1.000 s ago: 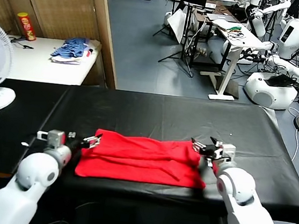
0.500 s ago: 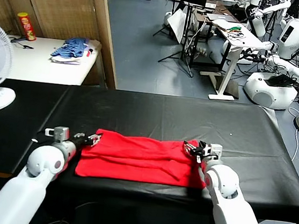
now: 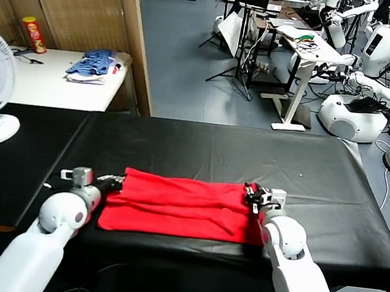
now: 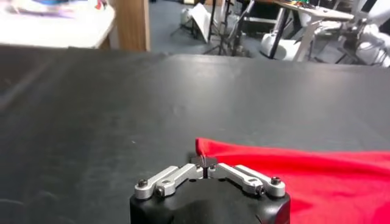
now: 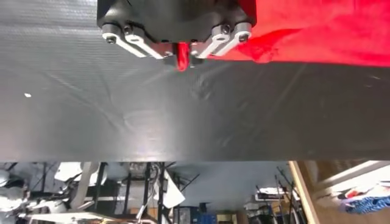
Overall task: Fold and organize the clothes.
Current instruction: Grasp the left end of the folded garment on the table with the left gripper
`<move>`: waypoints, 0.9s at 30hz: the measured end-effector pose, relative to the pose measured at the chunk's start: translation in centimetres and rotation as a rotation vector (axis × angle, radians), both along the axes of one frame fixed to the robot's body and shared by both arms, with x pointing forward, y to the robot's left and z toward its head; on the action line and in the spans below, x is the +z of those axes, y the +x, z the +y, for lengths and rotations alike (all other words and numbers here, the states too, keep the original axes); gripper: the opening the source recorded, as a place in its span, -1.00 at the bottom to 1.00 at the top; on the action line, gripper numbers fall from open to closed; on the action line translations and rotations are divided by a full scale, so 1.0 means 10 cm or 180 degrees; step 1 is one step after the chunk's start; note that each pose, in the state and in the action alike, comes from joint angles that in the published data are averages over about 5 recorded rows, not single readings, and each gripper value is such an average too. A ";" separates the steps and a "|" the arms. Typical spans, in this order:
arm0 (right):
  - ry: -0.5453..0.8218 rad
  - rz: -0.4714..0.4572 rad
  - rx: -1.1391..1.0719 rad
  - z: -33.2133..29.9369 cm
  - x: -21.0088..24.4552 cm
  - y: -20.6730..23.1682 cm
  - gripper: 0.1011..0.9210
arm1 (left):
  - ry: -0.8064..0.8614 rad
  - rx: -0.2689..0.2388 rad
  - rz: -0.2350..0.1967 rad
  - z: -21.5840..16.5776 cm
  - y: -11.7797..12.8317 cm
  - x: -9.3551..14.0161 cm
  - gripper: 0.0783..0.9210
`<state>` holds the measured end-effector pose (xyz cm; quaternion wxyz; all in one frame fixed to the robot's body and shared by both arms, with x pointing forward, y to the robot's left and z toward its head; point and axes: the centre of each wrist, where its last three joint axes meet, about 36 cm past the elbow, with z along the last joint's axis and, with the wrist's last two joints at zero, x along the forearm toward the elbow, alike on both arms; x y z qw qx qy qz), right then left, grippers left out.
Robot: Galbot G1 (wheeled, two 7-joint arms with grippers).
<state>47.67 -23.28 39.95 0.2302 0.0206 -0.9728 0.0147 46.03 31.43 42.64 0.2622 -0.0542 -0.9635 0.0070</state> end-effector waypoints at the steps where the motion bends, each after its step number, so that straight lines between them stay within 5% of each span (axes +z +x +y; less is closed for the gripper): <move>1: -0.0012 -0.0012 -0.0016 -0.01 0.00 -0.01 -0.89 | 0.0068 0.0000 -0.0026 0.00 -0.02 0.01 -0.89; 11: 0.0038 -0.0066 0.0083 -0.08 0.00 -0.08 -0.89 | 0.0399 -0.0055 -0.0101 0.04 -0.25 0.18 -0.89; 15: 0.0038 -0.0095 0.0138 -0.13 0.03 -0.13 -0.67 | 0.0359 -0.0065 -0.0081 0.02 -0.30 0.19 -0.86; 18: 0.0037 -0.0128 0.0141 -0.18 0.07 -0.18 -0.28 | 0.0326 -0.0064 -0.0110 0.01 -0.33 0.22 -0.62; 24: 0.0043 -0.0210 0.0148 -0.28 0.21 -0.35 0.49 | 0.0325 -0.0043 -0.0180 0.05 -0.42 0.30 0.16; 27: 0.0049 -0.0260 0.0154 -0.30 0.28 -0.46 0.67 | 0.0320 -0.0034 -0.0215 0.06 -0.46 0.34 0.52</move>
